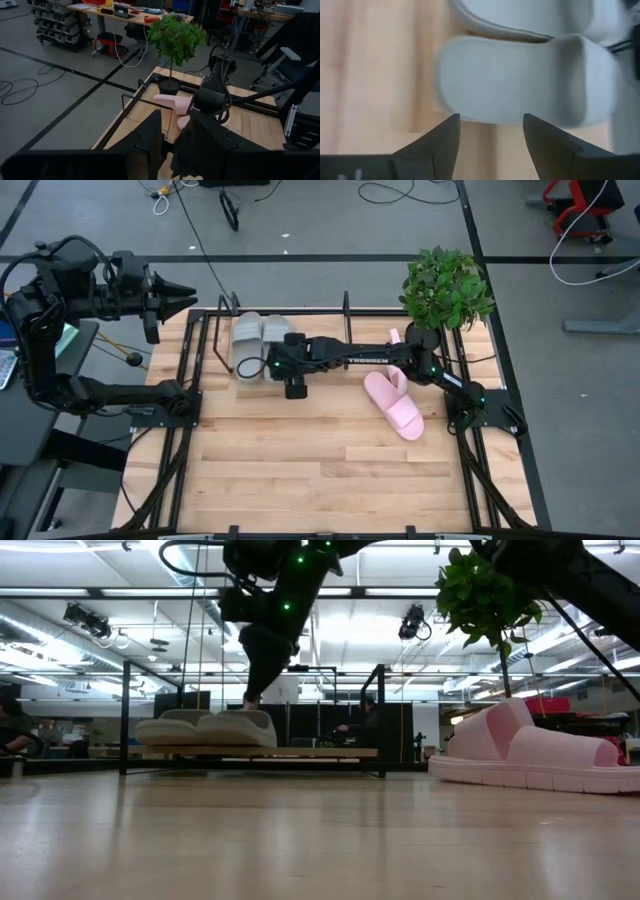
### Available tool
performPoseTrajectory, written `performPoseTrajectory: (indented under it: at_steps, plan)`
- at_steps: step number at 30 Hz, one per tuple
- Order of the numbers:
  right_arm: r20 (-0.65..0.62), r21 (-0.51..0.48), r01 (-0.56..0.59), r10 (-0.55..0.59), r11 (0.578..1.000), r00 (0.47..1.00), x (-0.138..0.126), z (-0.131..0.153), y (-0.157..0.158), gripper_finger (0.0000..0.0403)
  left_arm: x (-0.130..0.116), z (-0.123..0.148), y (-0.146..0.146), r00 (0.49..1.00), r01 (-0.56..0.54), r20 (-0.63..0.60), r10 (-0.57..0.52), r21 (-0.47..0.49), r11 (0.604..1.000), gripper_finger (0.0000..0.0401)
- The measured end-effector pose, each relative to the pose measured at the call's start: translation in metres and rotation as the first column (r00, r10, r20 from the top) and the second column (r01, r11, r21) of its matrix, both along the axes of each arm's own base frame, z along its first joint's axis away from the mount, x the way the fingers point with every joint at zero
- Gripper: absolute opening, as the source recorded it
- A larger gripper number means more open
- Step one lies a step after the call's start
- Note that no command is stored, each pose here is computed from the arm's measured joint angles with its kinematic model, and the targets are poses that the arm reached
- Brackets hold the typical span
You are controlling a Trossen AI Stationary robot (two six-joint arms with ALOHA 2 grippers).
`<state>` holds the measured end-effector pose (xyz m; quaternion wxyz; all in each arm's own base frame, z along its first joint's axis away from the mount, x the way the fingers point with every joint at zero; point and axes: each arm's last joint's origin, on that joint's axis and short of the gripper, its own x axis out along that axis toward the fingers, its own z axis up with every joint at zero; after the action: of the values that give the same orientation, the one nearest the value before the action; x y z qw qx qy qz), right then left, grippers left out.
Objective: Pick and place slides into the shelf
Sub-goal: Put the gray slipper on the shelf
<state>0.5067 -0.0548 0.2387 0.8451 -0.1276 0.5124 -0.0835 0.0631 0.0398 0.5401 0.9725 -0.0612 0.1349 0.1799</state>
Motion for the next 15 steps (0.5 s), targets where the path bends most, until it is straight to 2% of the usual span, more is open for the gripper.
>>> performPoseTrajectory:
  at_steps: [4,10,15]
  plan:
    - [0.019,0.134,-0.055,0.053,0.989,0.998,0.001,0.0,0.014,0.0219,0.0,0.0,0.0,1.0,0.0,-0.001,0.0,-0.001,1.0,0.0107]
    - [0.028,0.175,-0.147,0.144,0.974,0.989,0.003,0.0,0.037,0.0199,0.0,0.0,0.0,1.0,-0.001,-0.001,0.001,-0.003,1.0,0.0107]
    - [0.034,0.206,-0.166,0.163,0.964,0.986,0.005,-0.005,0.036,0.0172,0.0,0.0,0.0,1.0,-0.001,0.0,0.001,-0.003,1.0,0.0107]
